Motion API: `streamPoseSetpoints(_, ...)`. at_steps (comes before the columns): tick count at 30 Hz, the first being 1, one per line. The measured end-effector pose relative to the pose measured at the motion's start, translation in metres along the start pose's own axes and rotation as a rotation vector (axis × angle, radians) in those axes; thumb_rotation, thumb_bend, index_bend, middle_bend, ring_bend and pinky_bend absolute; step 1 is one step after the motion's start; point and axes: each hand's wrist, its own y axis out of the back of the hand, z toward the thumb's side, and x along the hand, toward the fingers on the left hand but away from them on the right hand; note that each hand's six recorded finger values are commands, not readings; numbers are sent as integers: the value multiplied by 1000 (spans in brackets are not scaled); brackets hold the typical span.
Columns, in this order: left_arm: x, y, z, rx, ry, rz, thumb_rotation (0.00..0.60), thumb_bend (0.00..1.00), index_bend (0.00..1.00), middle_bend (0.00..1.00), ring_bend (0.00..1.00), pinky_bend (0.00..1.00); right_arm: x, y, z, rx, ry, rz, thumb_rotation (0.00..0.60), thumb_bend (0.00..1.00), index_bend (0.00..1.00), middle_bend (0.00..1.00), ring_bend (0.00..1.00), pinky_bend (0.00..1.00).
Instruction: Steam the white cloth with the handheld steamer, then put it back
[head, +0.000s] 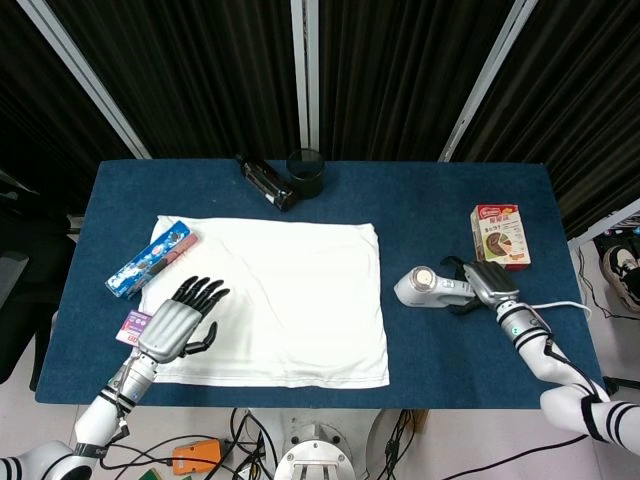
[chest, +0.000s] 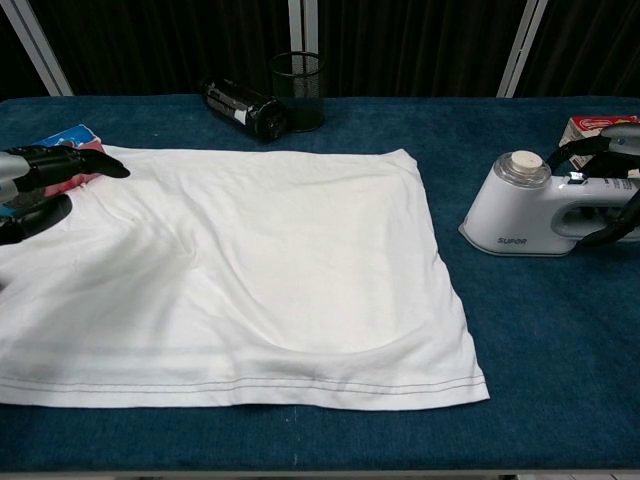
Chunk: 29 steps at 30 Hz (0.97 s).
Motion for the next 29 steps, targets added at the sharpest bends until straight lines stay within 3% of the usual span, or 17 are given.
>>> streamPoseSetpoints(4, -1, 8, -15, -9, 41, 25, 0, 470, 104, 36, 0, 0, 8, 9, -2, -5, -4, -32, 600, 33, 40, 199, 156, 325)
streamPoseSetpoints(9, -9, 27, -48, -17, 134, 93, 0, 466, 103, 37, 0, 0, 24, 29, -10, 22, -13, -124, 600, 34, 38, 188, 148, 314)
streamPoseSetpoints(13, -28, 47, -85, -22, 241, 167, 11, 455, 103, 37, 0, 0, 46, 52, -20, 50, -35, -248, 600, 36, 41, 188, 148, 313)
streamPoseSetpoints(20, -74, 63, -138, -37, 397, 246, 66, 396, 103, 37, 0, 0, 121, 88, -52, 68, -122, -482, 600, 36, 34, 170, 100, 286)
streamPoseSetpoints(24, -101, 66, -153, -52, 450, 291, 77, 389, 104, 37, 0, 0, 163, 90, -67, 25, -151, -538, 600, 35, 10, 141, 57, 234)
streamPoseSetpoints(29, -146, 58, -163, -65, 517, 329, 140, 388, 103, 38, 0, 0, 206, 76, -79, -26, -161, -541, 600, 37, 0, 131, 42, 211)
